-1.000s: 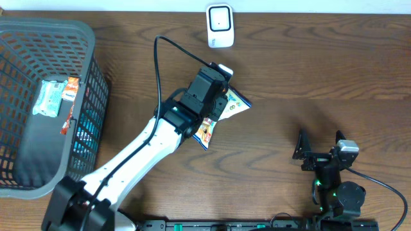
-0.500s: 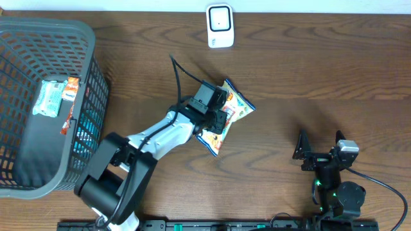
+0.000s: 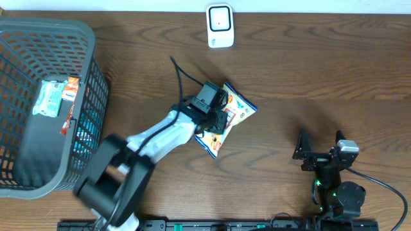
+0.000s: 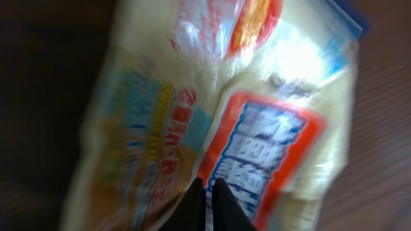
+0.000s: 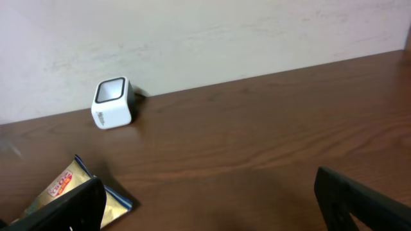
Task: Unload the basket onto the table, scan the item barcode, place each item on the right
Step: 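Hold the yellow bag in front of the white scanner, turning it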
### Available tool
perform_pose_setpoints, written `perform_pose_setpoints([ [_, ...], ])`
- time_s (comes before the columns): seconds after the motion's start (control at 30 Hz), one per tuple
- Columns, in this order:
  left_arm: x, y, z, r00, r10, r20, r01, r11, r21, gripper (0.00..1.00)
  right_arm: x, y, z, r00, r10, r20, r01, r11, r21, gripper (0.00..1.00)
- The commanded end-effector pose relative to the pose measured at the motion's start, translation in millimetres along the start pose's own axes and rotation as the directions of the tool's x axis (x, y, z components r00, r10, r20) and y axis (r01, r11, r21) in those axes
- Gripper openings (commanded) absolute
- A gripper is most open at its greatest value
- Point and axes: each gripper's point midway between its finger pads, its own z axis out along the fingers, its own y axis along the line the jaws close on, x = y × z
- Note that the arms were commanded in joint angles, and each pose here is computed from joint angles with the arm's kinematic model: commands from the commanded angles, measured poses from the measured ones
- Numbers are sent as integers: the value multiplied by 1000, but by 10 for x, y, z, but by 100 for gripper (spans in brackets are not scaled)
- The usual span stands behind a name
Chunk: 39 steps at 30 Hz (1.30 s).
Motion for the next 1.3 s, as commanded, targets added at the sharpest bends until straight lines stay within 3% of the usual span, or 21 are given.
perform_pose_setpoints([
  [0.0,-540,-122,-765,968,30,250,-25,999,-23,8,5,6,-2,1000,-8,0,8,1000,-1,99],
  [0.1,-652,-277,-1205,940,35,339,-48,998,30,8,5,6,-2,1000,-8,0,8,1000,-1,99],
  [0.23,-496,-418,-1314,955,38,296,-74,991,114,7,5,6,-2,1000,-8,0,8,1000,-1,99],
  [0.53,223,-402,-412,999,13,-52,-1,974,226,8,5,6,-2,1000,-8,0,8,1000,-1,99],
  [0.7,668,-379,60,961,-52,-272,126,957,262,7,5,6,-2,1000,-8,0,8,1000,-1,99],
  [0.87,935,-215,394,926,-96,-364,179,963,200,8,5,6,-2,1000,-8,0,8,1000,-1,99],
  [1.07,704,-305,234,950,-80,-303,152,963,222,7,5,6,-2,1000,-8,0,8,1000,-1,99],
  [1.17,384,-431,-64,981,-54,-188,103,960,259,7,5,6,-2,1000,-8,0,8,1000,-1,99],
  [1.27,41,-418,-428,999,-40,-19,43,977,210,7,5,6,-2,1000,-8,0,8,1000,-1,99],
])
